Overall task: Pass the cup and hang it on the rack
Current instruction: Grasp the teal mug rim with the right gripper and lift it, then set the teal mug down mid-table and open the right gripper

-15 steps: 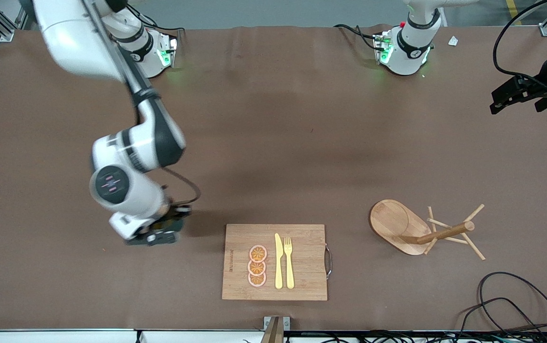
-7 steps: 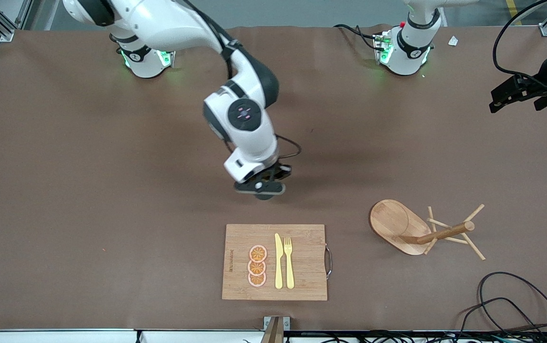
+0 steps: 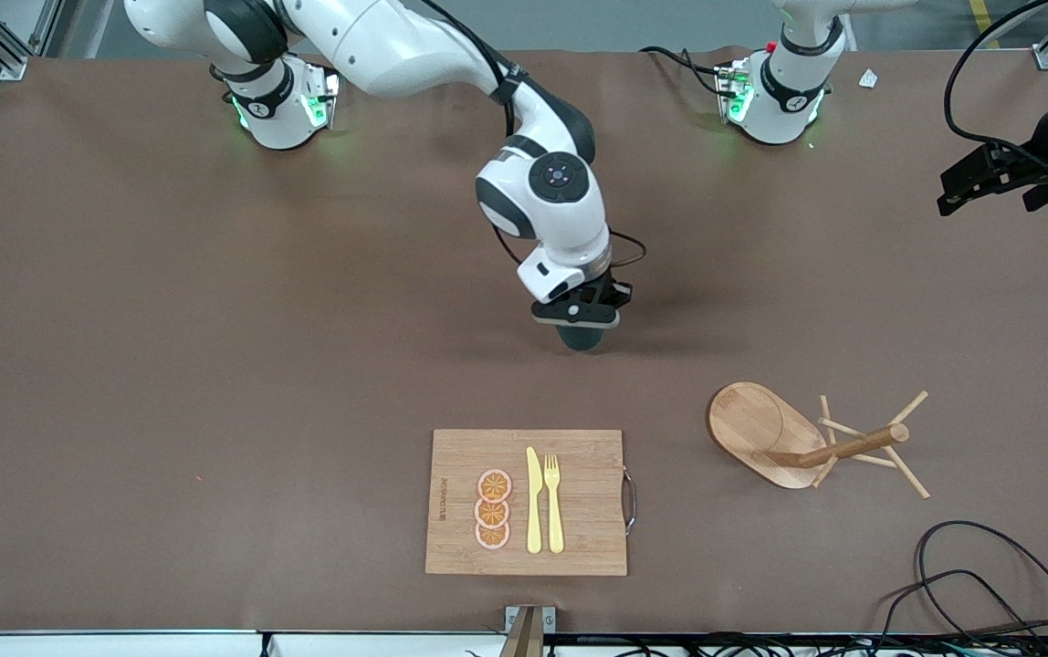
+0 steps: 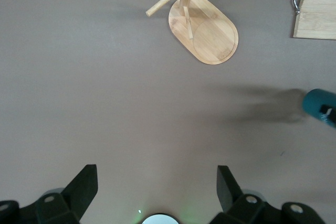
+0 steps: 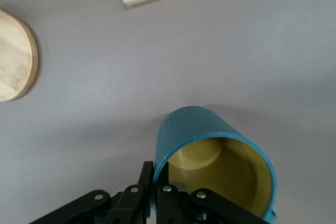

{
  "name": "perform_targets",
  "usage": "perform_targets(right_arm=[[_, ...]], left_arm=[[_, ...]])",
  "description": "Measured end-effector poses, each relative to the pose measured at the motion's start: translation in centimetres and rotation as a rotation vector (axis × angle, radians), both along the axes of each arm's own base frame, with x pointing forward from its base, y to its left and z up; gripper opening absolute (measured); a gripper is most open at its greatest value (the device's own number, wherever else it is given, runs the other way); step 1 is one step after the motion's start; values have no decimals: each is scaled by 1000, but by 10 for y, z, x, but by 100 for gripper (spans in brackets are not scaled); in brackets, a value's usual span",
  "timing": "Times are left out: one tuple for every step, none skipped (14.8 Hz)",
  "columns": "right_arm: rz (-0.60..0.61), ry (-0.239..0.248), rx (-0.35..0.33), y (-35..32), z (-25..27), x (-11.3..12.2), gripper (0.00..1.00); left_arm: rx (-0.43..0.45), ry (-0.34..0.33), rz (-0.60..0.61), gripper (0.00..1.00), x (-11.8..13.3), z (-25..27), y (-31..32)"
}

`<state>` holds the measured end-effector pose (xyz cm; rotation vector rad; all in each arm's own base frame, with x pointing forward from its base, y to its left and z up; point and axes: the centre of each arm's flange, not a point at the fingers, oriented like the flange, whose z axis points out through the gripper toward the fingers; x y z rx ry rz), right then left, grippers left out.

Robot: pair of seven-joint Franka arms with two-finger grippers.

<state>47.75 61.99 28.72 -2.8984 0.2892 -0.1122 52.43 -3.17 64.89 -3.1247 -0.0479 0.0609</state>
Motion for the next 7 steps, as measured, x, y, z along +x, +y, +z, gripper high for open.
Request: perform_targets(right_arm=[[1, 4, -2, 5, -6, -5, 9], [5, 9, -9, 7, -13, -9, 9], [7, 11, -13, 8, -18, -11, 13], [7, 11, -15, 8, -22, -11, 15], [4, 9, -17, 7, -24, -8, 15], [-2, 7, -21, 4, -22, -4, 22], [-11, 12, -32, -1, -18, 2, 30]], left_arm=[[0, 0, 0, 100, 0, 0, 0], [0, 0, 0, 100, 0, 0, 0], [0, 0, 1, 100, 0, 0, 0], [0, -1, 3, 100, 0, 0, 2], [0, -1, 8, 100, 0, 1, 5], [-1, -1, 13, 100, 0, 0, 8], [-1, -1, 16, 100, 1, 1, 11]])
